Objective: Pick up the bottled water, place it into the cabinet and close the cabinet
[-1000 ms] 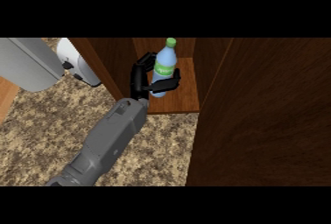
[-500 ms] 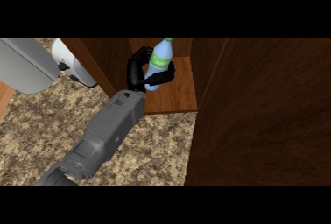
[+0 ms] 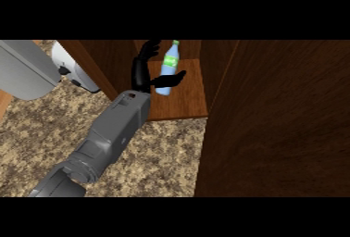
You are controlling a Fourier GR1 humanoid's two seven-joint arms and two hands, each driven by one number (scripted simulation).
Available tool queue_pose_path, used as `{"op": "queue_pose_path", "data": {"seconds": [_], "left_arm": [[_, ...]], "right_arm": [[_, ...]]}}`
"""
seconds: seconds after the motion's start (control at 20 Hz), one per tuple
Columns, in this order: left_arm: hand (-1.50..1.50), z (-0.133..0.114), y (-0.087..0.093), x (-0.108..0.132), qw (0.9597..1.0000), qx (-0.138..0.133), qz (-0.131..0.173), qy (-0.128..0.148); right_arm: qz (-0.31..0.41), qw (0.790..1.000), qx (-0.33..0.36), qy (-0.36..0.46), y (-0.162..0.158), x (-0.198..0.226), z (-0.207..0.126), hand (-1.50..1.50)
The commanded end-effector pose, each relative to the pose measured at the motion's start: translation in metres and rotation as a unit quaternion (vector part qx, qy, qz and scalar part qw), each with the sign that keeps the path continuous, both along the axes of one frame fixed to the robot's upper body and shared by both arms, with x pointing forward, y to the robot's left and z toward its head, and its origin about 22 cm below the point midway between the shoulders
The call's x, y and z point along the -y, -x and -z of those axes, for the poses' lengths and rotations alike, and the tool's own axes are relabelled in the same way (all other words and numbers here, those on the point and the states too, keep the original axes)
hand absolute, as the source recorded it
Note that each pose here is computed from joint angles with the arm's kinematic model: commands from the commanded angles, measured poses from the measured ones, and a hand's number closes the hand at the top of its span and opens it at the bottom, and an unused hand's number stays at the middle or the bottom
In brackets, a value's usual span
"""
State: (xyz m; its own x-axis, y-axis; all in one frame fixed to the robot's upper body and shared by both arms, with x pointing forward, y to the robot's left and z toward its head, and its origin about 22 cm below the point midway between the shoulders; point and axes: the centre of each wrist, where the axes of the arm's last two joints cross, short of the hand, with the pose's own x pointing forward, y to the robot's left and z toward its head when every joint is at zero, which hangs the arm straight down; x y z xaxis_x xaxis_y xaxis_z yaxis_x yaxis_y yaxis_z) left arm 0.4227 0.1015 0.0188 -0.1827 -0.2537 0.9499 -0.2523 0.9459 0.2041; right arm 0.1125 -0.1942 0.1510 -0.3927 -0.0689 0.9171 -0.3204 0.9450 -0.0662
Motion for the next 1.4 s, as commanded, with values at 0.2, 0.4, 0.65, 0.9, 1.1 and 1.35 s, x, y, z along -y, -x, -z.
{"op": "queue_pose_path", "data": {"seconds": [0.2,0.4,0.65,0.9,1.1,1.35], "left_arm": [[-1.5,0.005,-0.002,-0.018,0.9995,-0.004,0.007,0.029],[-1.5,-0.008,-0.006,0.0,0.9996,0.008,0.016,0.023],[-1.5,-0.025,-0.016,-0.009,0.9984,0.017,0.048,0.024],[-1.5,-0.017,-0.006,0.01,0.9858,0.062,0.12,0.099],[-1.5,-0.02,-0.006,0.012,0.9694,0.054,0.198,0.135],[-1.5,-0.022,-0.002,0.016,0.9632,0.062,0.201,0.168]], "right_arm": [[-0.013,1.0,0.006,-0.018,0.016,0.007,-0.009,-1.5],[-0.009,1.0,0.003,-0.014,0.013,0.009,-0.01,-1.5],[-0.007,1.0,-0.007,-0.017,0.014,0.004,-0.013,-1.5],[-0.003,1.0,-0.004,-0.003,0.013,0.012,-0.008,-1.5],[0.01,1.0,-0.004,-0.012,0.01,0.014,-0.008,-1.5],[0.006,1.0,0.01,0.005,0.012,0.017,-0.018,-1.5]]}}
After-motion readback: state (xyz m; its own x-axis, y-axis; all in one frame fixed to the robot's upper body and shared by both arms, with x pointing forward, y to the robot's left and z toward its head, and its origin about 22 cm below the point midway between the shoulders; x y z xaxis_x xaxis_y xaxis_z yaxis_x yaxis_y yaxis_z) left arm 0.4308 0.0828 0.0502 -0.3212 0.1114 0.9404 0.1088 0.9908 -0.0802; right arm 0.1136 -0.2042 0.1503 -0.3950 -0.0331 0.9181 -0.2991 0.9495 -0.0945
